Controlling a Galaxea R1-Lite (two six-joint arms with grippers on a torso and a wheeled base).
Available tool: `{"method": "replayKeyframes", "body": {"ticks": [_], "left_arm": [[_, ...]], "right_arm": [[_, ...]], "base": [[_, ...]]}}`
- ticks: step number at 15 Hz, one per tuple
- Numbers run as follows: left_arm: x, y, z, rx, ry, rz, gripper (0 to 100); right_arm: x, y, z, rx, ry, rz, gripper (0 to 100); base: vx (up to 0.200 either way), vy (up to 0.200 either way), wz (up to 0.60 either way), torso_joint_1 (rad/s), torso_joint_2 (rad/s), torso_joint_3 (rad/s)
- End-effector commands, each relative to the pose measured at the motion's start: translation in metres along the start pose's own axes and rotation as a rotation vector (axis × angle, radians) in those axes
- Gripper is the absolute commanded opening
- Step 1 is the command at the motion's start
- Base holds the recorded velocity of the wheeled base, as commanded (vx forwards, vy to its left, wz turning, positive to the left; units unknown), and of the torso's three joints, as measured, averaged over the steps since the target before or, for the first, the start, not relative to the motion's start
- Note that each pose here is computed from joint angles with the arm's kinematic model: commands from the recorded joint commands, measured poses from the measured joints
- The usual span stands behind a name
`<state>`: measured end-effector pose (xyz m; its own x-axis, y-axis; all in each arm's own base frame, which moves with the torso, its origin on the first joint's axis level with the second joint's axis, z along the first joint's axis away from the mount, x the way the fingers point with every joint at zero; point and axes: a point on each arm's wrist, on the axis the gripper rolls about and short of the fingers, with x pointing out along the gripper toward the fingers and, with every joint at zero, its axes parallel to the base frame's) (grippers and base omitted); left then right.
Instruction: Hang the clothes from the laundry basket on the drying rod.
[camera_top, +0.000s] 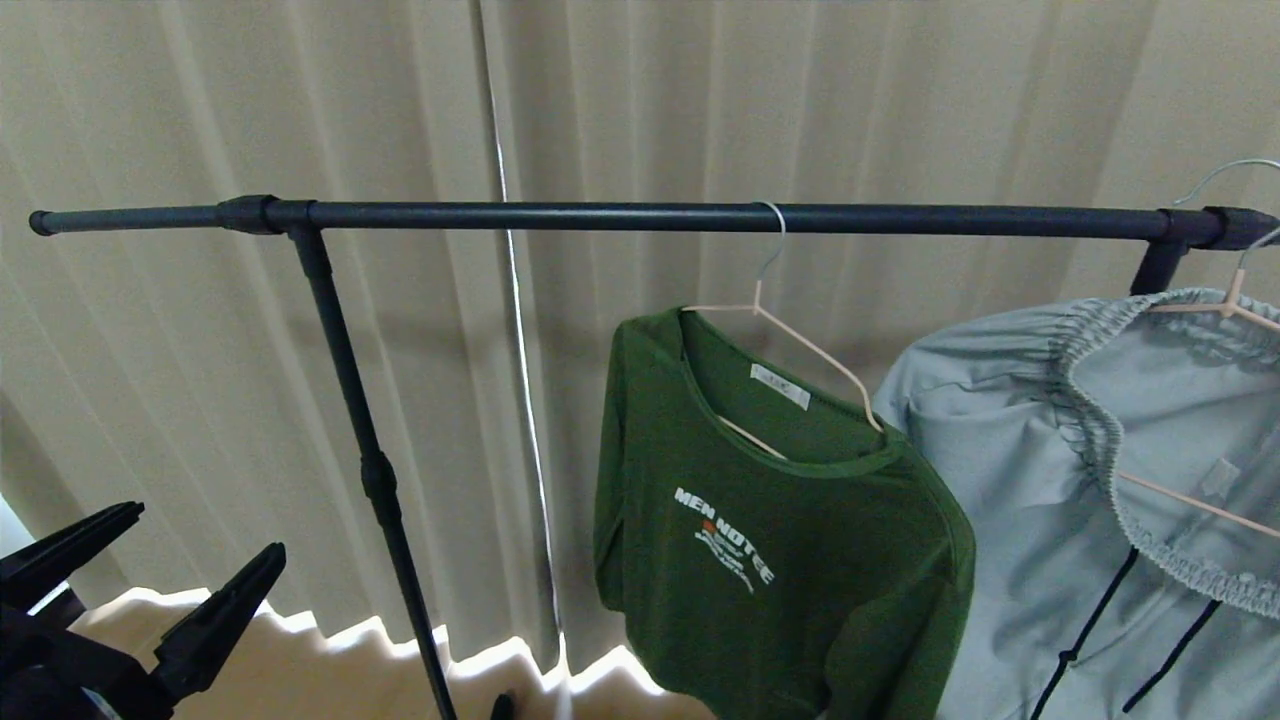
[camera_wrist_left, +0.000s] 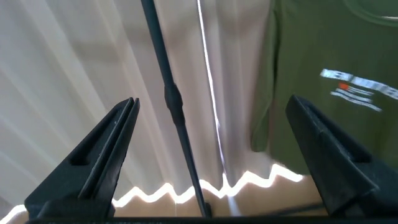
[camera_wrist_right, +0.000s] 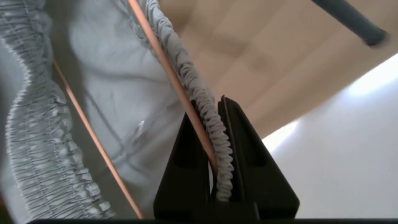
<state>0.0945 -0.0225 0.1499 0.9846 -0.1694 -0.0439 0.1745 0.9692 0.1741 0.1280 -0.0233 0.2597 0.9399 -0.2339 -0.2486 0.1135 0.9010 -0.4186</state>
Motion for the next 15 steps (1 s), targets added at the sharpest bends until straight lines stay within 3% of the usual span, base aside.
{"method": "replayKeyframes", "body": {"ticks": [1,7,15], "left_arm": [[-0.002,0.000,-0.002,0.002,0.002,-0.002,100],[-0.009,0.001,-0.001,0.007,-0.030,0.004,100],[-0.011,0.001,0.000,0.006,-0.040,0.007,100]], "right_arm": [[0.013,0.008,0.008,0.011,0.003,0.061,0],[0.065,0.018,0.020,0.042,0.114,0.049,0],[0.072,0.022,0.020,0.033,0.134,0.053,0]], "base": [[0.000,0.000,0.00,0.000,0.00,0.000],[0.000,0.000,0.00,0.009,0.00,0.000],[0.000,0.000,0.00,0.000,0.00,0.000]]}}
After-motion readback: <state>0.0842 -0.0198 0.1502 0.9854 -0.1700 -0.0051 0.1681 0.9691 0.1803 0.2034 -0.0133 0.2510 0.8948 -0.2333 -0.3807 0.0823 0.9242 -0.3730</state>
